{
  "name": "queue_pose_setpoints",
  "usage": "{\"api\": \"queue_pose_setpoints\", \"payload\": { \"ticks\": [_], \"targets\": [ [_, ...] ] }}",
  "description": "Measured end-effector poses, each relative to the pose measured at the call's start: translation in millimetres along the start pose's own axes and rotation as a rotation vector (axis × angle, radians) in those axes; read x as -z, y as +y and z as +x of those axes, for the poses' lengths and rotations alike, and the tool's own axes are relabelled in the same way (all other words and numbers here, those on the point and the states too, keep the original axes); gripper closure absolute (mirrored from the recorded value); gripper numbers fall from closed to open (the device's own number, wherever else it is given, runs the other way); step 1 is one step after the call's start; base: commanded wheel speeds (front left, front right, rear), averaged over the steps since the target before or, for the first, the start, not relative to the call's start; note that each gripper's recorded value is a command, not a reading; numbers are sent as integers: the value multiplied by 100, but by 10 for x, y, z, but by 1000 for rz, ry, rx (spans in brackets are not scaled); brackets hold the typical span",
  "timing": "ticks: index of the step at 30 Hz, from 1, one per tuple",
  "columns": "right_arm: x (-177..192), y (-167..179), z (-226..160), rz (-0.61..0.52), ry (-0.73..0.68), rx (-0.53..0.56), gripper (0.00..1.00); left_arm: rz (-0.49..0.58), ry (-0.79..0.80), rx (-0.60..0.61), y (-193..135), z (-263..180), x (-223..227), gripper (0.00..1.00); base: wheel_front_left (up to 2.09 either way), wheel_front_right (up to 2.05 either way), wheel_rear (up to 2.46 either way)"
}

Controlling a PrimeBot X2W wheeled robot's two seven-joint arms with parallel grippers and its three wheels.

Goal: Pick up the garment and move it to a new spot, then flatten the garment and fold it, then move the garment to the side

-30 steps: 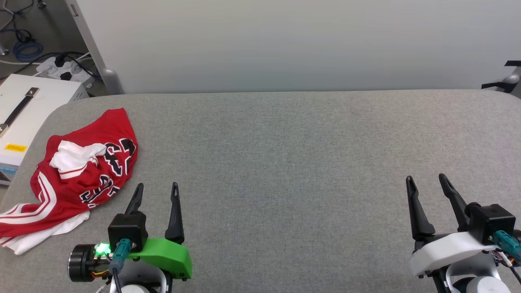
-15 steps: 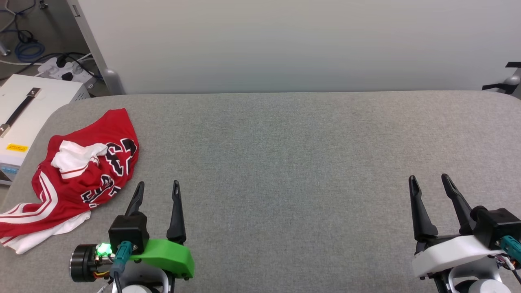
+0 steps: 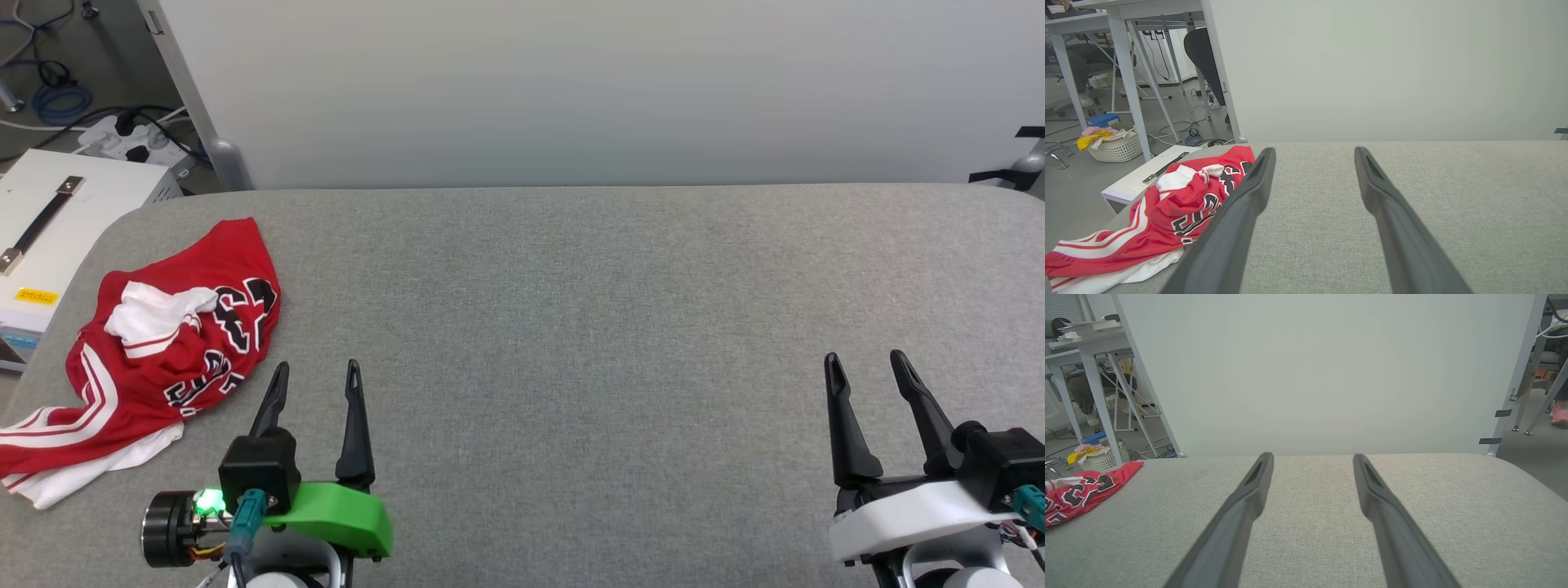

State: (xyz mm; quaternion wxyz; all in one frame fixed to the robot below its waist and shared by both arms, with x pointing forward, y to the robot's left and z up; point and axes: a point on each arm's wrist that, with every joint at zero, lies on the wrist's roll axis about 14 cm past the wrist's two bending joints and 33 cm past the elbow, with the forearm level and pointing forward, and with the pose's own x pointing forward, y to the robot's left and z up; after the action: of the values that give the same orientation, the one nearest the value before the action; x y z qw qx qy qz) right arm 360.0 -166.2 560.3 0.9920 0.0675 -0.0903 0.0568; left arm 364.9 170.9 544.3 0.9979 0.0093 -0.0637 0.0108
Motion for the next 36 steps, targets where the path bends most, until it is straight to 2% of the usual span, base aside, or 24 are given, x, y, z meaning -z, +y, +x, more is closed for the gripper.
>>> {"api": "queue_pose_setpoints", "payload": {
  "ticks": [36],
  "targets": [
    [-92,21,-34,44,-72,-2,0,-10,-44,9,-64,-53,-11,0,0,0,0]
  ]
}}
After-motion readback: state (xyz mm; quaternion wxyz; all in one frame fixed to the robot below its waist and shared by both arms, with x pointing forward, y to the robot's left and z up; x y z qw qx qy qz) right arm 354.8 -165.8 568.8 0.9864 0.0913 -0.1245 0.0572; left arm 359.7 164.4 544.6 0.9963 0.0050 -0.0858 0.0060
